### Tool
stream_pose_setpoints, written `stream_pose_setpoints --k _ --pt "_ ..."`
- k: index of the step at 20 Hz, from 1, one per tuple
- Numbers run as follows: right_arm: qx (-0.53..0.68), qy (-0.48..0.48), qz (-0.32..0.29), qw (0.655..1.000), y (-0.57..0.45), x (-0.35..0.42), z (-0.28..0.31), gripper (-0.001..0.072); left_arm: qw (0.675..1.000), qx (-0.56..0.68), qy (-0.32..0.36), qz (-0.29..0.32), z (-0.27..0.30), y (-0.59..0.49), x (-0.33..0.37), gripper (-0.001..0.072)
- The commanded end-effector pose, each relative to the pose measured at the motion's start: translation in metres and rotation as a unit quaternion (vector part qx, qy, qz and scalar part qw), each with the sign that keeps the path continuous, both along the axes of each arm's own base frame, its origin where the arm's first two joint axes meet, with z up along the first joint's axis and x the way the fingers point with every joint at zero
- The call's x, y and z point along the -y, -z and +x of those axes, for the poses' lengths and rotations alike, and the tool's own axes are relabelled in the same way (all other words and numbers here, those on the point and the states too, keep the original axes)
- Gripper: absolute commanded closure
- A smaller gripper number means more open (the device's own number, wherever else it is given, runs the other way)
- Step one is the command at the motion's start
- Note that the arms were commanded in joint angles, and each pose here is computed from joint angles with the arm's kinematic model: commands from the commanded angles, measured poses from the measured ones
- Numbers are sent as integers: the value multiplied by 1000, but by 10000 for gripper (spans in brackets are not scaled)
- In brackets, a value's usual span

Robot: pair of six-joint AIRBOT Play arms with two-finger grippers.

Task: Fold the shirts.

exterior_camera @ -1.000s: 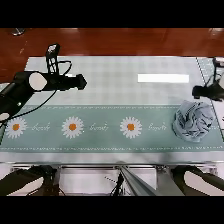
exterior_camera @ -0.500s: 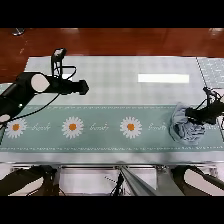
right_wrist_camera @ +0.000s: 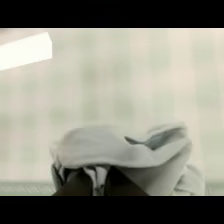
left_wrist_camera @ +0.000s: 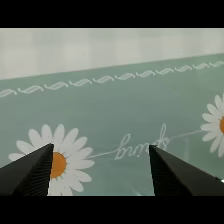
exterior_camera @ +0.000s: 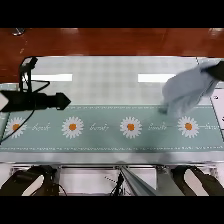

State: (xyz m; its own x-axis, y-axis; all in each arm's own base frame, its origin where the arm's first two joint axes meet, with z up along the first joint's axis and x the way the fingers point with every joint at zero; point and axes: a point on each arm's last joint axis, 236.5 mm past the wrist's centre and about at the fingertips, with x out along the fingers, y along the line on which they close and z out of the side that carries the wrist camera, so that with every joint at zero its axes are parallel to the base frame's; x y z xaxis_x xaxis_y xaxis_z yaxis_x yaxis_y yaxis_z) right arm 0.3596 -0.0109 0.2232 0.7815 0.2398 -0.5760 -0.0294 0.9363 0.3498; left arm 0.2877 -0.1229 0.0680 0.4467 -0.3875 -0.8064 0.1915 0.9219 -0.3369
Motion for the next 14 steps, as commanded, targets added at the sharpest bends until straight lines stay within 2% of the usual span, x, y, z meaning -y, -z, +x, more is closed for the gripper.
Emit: stream_pose_setpoints --k 1,5,7,10,14 --pt "166 -31 -10 986 -125 -37 -29 690 998 30 19 -50 -33 2 24 2" --pt "262 -101 -19 960 -199 -90 -55 690 997 29 13 -64 -33 12 36 2" --pt "270 -135 -6 953 -206 -114 -64 690 996 47 -5 -76 -22 5 36 3" --pt "202 -199 17 959 -166 -153 -73 690 993 62 -22 -94 -14 -3 37 2" --pt "64 -261 92 959 -53 -223 -75 690 993 62 -23 -101 -13 -5 39 2"
